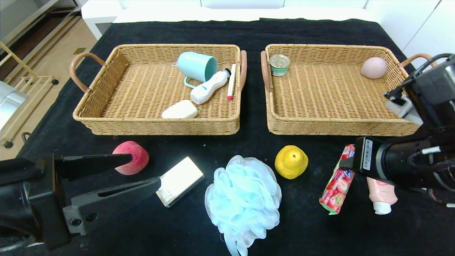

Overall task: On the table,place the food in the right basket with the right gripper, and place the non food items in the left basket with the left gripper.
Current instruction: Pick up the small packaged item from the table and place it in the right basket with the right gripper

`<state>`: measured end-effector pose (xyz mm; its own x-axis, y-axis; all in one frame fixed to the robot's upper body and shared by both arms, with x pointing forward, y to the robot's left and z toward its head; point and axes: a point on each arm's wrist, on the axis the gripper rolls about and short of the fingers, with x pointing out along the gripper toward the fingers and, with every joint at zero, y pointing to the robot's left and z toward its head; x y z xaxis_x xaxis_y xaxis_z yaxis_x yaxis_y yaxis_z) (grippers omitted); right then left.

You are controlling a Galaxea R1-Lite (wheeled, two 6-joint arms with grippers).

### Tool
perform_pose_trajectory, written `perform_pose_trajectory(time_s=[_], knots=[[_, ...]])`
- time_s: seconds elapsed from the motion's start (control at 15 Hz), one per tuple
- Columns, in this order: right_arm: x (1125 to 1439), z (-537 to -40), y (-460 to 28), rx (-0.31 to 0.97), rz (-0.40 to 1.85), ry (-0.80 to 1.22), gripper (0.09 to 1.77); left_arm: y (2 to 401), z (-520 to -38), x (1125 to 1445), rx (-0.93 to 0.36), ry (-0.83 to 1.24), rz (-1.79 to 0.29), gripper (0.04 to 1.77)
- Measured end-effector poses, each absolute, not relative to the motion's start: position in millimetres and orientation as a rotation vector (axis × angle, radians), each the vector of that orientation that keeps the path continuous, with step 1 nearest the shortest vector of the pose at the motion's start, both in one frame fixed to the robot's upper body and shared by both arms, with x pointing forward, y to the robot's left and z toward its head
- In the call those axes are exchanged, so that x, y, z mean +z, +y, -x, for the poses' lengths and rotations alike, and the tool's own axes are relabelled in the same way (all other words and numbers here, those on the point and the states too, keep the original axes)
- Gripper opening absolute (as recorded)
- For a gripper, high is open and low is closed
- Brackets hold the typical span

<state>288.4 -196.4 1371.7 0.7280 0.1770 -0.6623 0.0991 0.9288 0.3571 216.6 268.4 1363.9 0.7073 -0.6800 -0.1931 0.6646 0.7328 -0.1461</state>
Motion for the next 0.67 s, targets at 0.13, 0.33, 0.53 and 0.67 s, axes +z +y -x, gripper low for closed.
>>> perform_pose_trajectory(time_s=[0.13, 0.33, 0.53, 0.67], knots=[[1387.6, -293.5, -202.4, 0.058, -0.374, 0.701, 0.42, 268.4, -216.5, 1364.0, -0.747, 0.241, 0.067, 1.72], [1410.3, -308.1, -209.8, 0.010, -0.380, 0.554, 0.42, 268.5, -216.2, 1363.9, -0.748, 0.242, 0.067, 1.72], [1424.8, -314.3, -211.5, 0.002, -0.385, 0.490, 0.42, 268.3, -216.0, 1363.5, -0.750, 0.243, 0.067, 1.72], [1433.0, -318.2, -211.4, 0.011, -0.375, 0.462, 0.42, 268.1, -216.1, 1363.4, -0.750, 0.243, 0.067, 1.72]])
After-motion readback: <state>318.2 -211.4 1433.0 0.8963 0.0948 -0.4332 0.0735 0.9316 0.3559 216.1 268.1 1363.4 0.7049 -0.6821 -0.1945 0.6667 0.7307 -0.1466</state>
